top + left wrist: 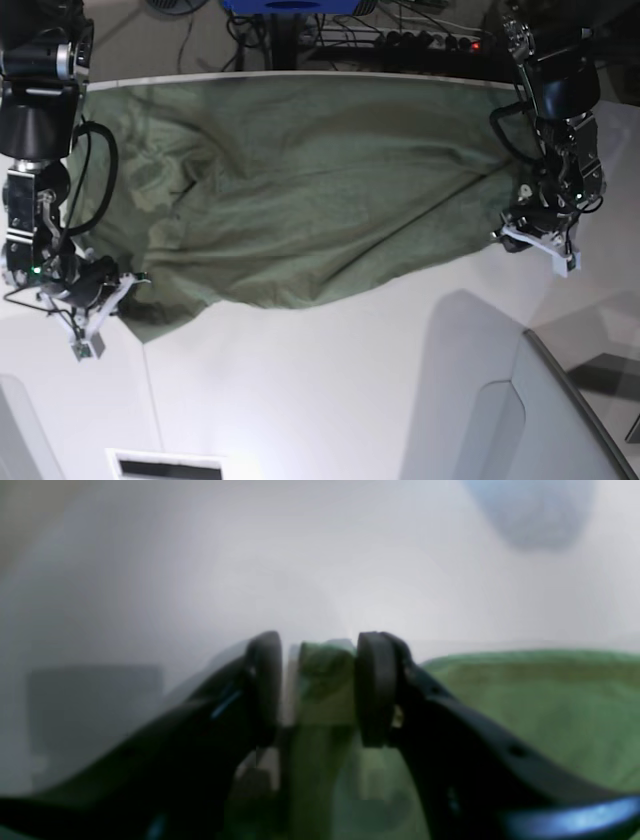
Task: Layout the t-shirt on the table in an organized manner, then fold the t-shirt properly
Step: 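Move the left gripper along the shirt edge and regrasp the fabric, then lift and fold the shirt edge over with both grippers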
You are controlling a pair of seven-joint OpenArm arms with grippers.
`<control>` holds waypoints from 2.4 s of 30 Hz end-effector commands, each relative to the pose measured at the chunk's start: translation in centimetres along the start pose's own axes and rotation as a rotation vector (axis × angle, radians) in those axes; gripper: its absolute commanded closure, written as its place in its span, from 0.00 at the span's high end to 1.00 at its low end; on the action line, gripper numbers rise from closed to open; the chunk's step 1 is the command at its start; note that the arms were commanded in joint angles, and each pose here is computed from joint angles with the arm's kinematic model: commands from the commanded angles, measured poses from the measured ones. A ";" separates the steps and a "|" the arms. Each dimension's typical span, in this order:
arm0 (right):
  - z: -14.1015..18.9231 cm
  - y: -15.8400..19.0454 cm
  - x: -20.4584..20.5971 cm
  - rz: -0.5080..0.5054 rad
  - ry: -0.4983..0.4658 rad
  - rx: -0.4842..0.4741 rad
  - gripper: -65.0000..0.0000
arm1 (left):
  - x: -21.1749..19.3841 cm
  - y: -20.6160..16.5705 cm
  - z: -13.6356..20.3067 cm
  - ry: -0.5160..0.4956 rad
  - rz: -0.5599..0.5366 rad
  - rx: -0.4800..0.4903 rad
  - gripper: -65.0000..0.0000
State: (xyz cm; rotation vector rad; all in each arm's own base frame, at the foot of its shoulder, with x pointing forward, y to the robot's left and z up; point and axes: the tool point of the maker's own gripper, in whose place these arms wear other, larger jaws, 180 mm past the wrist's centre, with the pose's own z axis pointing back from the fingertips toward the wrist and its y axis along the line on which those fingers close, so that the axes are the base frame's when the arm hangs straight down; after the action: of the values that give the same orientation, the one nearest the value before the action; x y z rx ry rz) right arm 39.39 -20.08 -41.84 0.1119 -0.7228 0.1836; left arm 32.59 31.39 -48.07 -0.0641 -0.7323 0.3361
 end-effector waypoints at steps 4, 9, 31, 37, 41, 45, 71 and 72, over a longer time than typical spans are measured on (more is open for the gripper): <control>0.6 -0.9 2.5 0.007 -0.065 -0.015 0.00 | -0.1 -0.5 -0.1 0.022 -0.007 -0.013 0.08; 0.6 -0.8 2.5 0.007 -0.067 -0.013 0.00 | 1.5 -1.2 -0.1 -0.006 -0.027 -0.020 0.00; 2.5 -4.5 7.7 0.053 -0.200 -0.083 0.00 | 14.4 -3.5 4.7 -0.267 -0.168 -0.031 0.00; 2.3 -4.4 6.7 0.051 -0.182 -0.082 0.00 | 15.6 -3.5 5.7 -0.306 -0.182 -0.028 0.00; 2.3 -4.3 6.4 0.051 -0.175 -0.081 0.00 | 15.3 -3.5 5.8 -0.306 -0.182 -0.031 0.00; 2.1 -4.2 5.5 0.050 -0.158 -0.077 0.00 | 15.2 -3.5 5.8 -0.303 -0.182 -0.031 0.00; 0.7 -3.1 0.4 0.042 -0.014 -0.009 0.00 | 8.7 -1.7 8.1 -0.215 -0.286 0.004 0.00; 0.7 -3.0 0.2 0.042 -0.007 -0.007 0.00 | 7.8 -1.6 8.2 -0.186 -0.292 0.006 0.00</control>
State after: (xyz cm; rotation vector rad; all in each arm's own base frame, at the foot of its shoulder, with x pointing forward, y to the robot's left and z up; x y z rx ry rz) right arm 38.16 -22.51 -43.22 0.1005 -0.6704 0.2252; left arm 32.20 31.51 -38.16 0.0688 -0.8657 0.0713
